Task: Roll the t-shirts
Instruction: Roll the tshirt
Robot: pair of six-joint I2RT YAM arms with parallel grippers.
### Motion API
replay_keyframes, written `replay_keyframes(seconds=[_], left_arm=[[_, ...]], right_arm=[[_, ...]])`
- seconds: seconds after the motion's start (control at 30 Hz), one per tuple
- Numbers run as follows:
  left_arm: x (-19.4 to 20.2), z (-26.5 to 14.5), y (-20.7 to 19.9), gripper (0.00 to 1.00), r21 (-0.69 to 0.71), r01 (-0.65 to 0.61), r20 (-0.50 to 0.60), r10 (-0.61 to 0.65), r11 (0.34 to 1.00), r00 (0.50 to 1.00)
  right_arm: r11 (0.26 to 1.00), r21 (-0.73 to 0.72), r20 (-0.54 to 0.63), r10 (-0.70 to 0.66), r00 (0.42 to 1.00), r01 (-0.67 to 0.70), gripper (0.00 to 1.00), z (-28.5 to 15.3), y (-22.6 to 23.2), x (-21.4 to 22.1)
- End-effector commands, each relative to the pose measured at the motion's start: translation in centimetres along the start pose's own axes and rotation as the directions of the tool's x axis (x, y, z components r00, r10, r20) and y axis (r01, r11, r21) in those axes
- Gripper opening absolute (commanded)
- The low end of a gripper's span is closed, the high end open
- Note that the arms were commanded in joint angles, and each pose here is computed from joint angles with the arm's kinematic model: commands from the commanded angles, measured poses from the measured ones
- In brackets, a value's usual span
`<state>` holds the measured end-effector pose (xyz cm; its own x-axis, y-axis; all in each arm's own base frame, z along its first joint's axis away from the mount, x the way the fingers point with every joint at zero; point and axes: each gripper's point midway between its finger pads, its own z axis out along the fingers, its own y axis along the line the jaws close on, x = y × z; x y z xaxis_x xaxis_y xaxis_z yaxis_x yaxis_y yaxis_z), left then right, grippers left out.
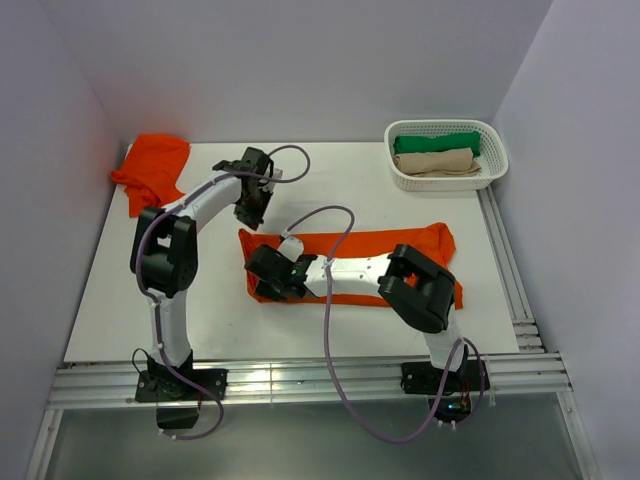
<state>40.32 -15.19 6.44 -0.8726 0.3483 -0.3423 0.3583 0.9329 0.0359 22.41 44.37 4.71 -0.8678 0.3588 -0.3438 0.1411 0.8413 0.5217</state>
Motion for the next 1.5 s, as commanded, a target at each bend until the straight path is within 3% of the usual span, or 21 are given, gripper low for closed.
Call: replay_keyframes(seconds=[0.0, 0.23, 0.4, 0.57, 0.83, 1.0, 1.27, 1.47], left_arm=[[-0.9, -0.1, -0.7, 0.17, -0.019, -0.009, 0.003, 0.009, 1.000, 1.000], [-1.4, -0.1, -2.2, 0.18, -0.011, -0.038, 0.018, 0.039, 0.999, 0.999], [-3.6, -3.2, -2.5, 0.39, 0.013, -0.049, 0.108, 0.047, 0.999, 0.993], [-6.5, -7.6, -2.6, 0.47, 0.036, -0.054, 0.204, 0.046, 0.998, 0.978], [-4.8, -9.8, 1.8, 0.45, 0.123, 0.015, 0.175, -0.037, 0.992, 0.984], [-2.1, -8.6, 5.9, 0.34, 0.148, 0.087, 0.116, -0.105, 0.985, 0.988], [2.7, -3.8, 5.3, 0.17, 0.250, 0.121, -0.036, -0.116, 0.961, 0.993], [4.4, -0.7, 4.3, 0.16, 0.282, 0.153, -0.109, -0.126, 0.947, 0.986]], right_arm=[[0.997, -0.051, 0.057, 0.054, 0.997, -0.051, 0.00, -1.9, 1.2, -1.8], [0.997, -0.029, 0.054, 0.079, 0.995, -0.077, 0.00, -1.5, -0.6, -1.5], [0.997, -0.018, 0.051, 0.080, 0.995, -0.080, 0.00, -1.0, -0.8, -1.4], [0.995, -0.013, 0.050, 0.101, 0.994, -0.101, 0.00, -0.7, -1.3, -1.3], [0.990, -0.001, 0.045, 0.137, 0.989, -0.138, 0.00, 0.0, -2.4, -1.2], [0.987, 0.001, 0.041, 0.158, 0.987, -0.159, 0.00, 0.3, -2.9, -1.1], [0.987, 0.013, 0.039, 0.159, 0.986, -0.160, 0.00, 0.6, -3.0, -1.1], [0.987, 0.017, 0.044, 0.162, 0.986, -0.162, 0.00, 0.5, -3.0, -1.2]])
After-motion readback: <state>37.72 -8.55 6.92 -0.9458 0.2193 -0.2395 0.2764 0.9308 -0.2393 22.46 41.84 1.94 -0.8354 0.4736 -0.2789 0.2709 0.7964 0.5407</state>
